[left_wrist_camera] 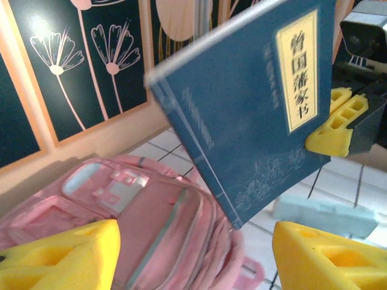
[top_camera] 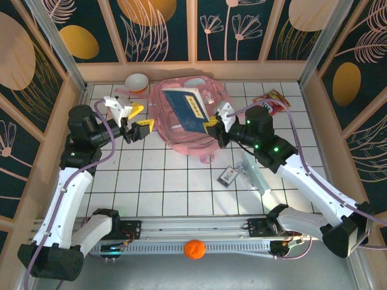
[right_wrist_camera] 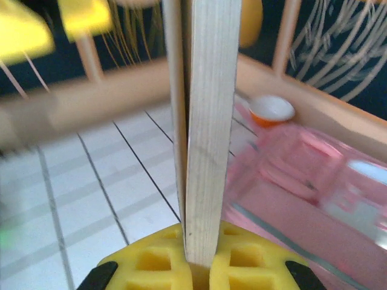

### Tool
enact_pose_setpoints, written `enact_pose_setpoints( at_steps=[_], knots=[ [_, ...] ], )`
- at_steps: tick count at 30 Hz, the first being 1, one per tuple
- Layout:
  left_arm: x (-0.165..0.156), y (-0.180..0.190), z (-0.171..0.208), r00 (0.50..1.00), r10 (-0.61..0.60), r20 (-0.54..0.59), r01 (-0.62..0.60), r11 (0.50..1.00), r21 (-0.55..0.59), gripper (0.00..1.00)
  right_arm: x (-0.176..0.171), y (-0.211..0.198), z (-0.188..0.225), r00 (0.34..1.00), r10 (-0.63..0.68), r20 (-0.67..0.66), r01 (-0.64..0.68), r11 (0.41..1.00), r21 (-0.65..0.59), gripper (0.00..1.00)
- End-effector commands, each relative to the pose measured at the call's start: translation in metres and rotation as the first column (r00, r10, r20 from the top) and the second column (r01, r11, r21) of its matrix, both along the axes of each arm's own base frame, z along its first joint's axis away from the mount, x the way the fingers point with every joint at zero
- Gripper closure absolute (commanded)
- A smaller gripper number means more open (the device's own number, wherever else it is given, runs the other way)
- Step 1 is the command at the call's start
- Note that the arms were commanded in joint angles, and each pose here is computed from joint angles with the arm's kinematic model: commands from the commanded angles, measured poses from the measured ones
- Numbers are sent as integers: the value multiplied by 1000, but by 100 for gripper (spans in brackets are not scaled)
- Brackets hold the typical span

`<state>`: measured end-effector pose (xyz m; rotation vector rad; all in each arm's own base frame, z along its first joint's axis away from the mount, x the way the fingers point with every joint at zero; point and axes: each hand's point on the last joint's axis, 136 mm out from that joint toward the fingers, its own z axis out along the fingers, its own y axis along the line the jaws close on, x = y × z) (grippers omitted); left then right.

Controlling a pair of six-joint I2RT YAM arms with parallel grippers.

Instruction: Pack the student bag

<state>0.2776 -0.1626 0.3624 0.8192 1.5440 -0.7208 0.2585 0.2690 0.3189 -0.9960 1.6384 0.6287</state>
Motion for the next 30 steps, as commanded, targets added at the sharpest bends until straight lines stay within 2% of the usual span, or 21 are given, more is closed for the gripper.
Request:
enact_pose_setpoints(
  at_steps=[1,6,9,15,22,25,26,27,29,30],
  knots=[
    [-6,-2,-16,989,-79,129,54,980,189,33,-1,-27,-46,998,9,60,13,938,-348,100],
    [-22,-17,-48,958,-232,171,165,927,337,31,-6,-19,-70,993,92,67,-47,866,-499,100],
    [-23,-26,-64,953,-266,144,196,906,375,30,-10,-5,-79,986,160,57,-101,825,-556,100],
    [-31,-44,-102,934,-353,50,290,836,466,28,-15,23,-80,959,279,55,-198,793,-576,100],
    [-31,-58,-111,930,-364,44,316,858,405,32,-23,38,-73,921,383,68,-276,768,-577,100],
    [-34,-62,-110,920,-391,24,353,854,382,44,-24,40,-66,913,400,83,-289,777,-559,100],
    [-38,-64,-108,912,-410,20,374,851,368,58,-24,39,-62,914,397,89,-288,787,-546,100],
    [-42,-66,-105,904,-427,22,394,851,348,80,-23,37,-58,916,389,94,-287,801,-525,100],
    [-46,-70,-93,897,-440,42,411,867,283,98,-18,27,-48,929,356,102,-274,846,-458,79],
    [-48,-73,-84,895,-442,59,418,878,233,100,-15,19,-43,937,333,110,-262,874,-410,68]
  ],
)
